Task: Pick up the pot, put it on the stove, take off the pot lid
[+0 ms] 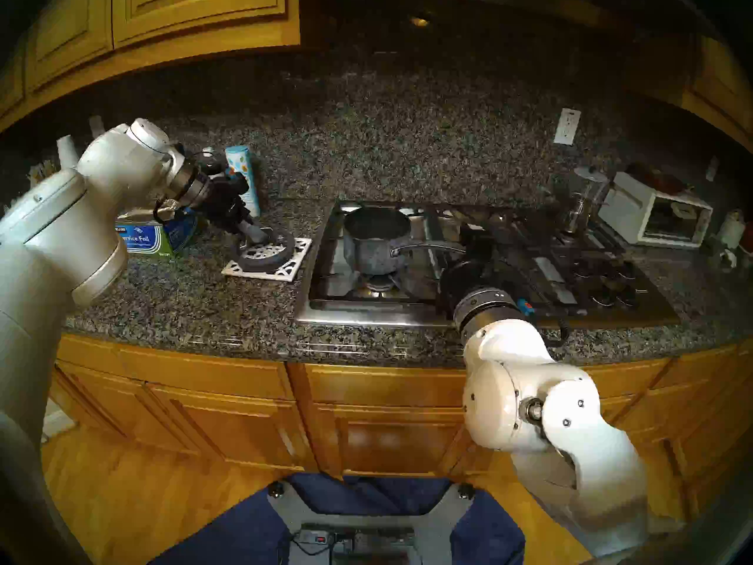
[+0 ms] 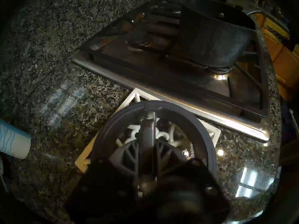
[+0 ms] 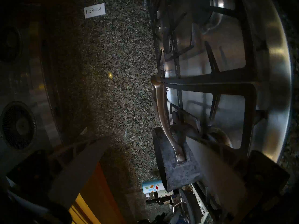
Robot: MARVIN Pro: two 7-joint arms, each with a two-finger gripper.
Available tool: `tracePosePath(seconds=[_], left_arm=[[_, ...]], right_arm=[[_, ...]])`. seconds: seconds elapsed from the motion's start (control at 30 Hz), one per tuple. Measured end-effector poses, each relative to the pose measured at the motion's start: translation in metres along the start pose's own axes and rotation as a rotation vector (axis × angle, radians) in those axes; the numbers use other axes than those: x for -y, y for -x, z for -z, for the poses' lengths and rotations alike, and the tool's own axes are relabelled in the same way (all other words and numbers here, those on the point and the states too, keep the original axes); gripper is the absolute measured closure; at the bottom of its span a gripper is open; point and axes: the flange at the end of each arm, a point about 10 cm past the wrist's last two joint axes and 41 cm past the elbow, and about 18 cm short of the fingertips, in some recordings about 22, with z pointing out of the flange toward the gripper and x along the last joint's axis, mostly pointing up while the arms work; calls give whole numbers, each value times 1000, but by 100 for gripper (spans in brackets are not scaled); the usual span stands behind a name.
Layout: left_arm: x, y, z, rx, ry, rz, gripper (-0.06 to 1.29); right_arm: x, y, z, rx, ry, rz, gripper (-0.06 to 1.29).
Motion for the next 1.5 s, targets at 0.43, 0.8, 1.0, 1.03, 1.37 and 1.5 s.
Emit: tracePosePath(seconds=[0.43, 0.8, 1.0, 1.03, 1.37, 1.5], left_arm=[[-4, 0, -8, 27, 37, -35, 0], [-3, -3, -1, 30, 35, -48, 0], [-1, -7, 10, 22, 19, -48, 0], [-1, -8, 12, 20, 15, -47, 0], [2, -16, 28, 1, -10, -36, 0], [3, -20, 35, -8, -20, -30, 0]], right_arm=[[0, 0, 0, 0, 0, 0, -1], [0, 0, 0, 0, 0, 0, -1], [0, 0, 0, 0, 0, 0, -1], [0, 0, 0, 0, 0, 0, -1], [0, 0, 0, 0, 0, 0, -1], [0, 0, 0, 0, 0, 0, -1]])
